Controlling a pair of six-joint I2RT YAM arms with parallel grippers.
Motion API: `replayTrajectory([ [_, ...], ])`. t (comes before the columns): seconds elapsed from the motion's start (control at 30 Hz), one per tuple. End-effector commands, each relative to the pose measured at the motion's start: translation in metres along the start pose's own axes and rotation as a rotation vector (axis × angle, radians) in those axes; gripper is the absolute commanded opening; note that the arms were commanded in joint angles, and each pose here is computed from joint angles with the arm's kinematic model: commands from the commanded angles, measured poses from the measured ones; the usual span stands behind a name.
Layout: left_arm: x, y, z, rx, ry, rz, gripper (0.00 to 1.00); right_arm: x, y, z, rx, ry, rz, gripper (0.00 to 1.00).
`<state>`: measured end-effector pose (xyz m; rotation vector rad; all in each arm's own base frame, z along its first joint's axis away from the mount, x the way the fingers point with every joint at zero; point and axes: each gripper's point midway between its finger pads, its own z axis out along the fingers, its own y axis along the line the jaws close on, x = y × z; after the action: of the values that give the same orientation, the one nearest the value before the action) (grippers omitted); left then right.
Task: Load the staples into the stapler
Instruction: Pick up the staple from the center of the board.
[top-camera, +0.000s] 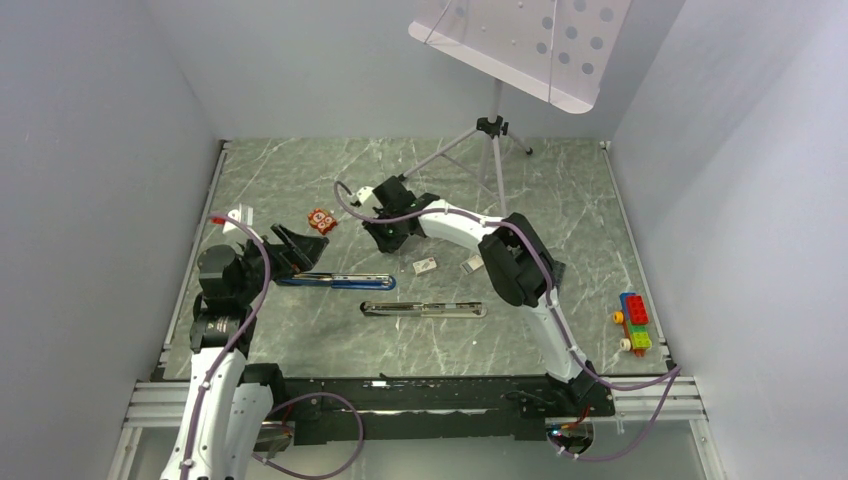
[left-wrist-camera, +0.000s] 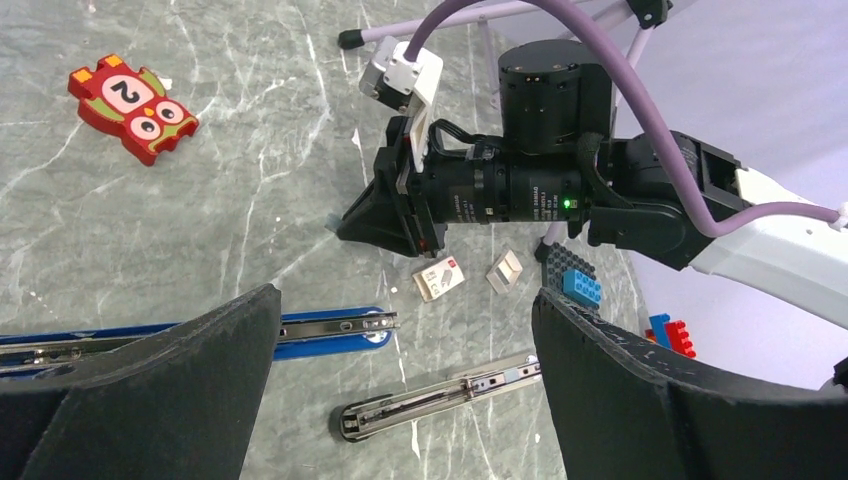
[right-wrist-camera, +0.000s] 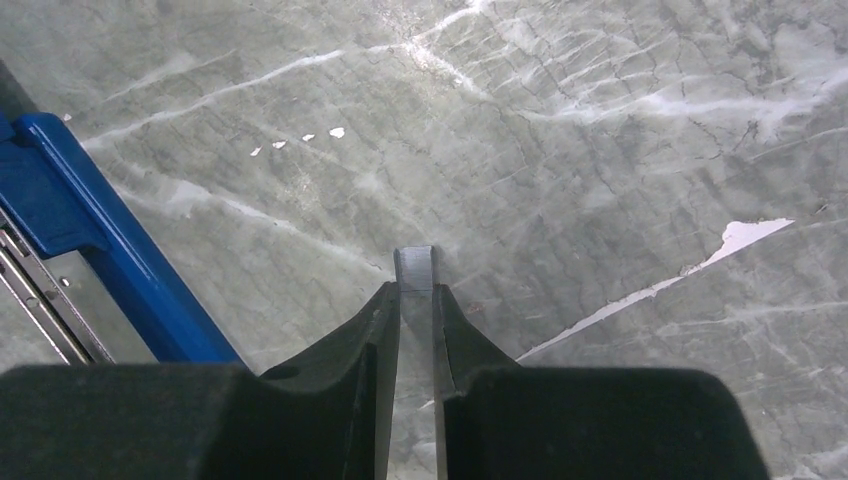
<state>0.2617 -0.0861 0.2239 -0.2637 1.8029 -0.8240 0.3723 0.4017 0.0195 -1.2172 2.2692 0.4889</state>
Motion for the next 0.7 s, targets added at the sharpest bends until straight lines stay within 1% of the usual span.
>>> replayTrajectory([
  [0.0,-0.014,-0.017,-0.002,0.073,-0.045,0.050,0.99,-0.010,-0.001,-0.017,-0.045,-0.063,0.054,0.18],
  [0.07,-0.014,-0.024,-0.002,0.119,-0.046,0.058,0.99,-0.022,-0.004,-0.031,-0.077,-0.120,0.073,0.18],
  [0.33,-0.038,-0.068,-0.006,0.355,-0.155,0.152,0.99,-0.078,-0.002,-0.104,-0.219,-0.371,0.108,0.18],
  [0.43,-0.047,-0.080,-0.009,0.417,-0.204,0.165,0.99,-0.102,0.002,-0.135,-0.291,-0.457,0.165,0.18],
  [0.53,-0.057,-0.091,-0.011,0.480,-0.247,0.135,0.99,-0.126,0.009,-0.168,-0.397,-0.535,0.211,0.17],
  [0.67,-0.077,-0.103,-0.013,0.599,-0.310,-0.003,0.99,-0.157,0.019,-0.209,-0.517,-0.623,0.255,0.17],
])
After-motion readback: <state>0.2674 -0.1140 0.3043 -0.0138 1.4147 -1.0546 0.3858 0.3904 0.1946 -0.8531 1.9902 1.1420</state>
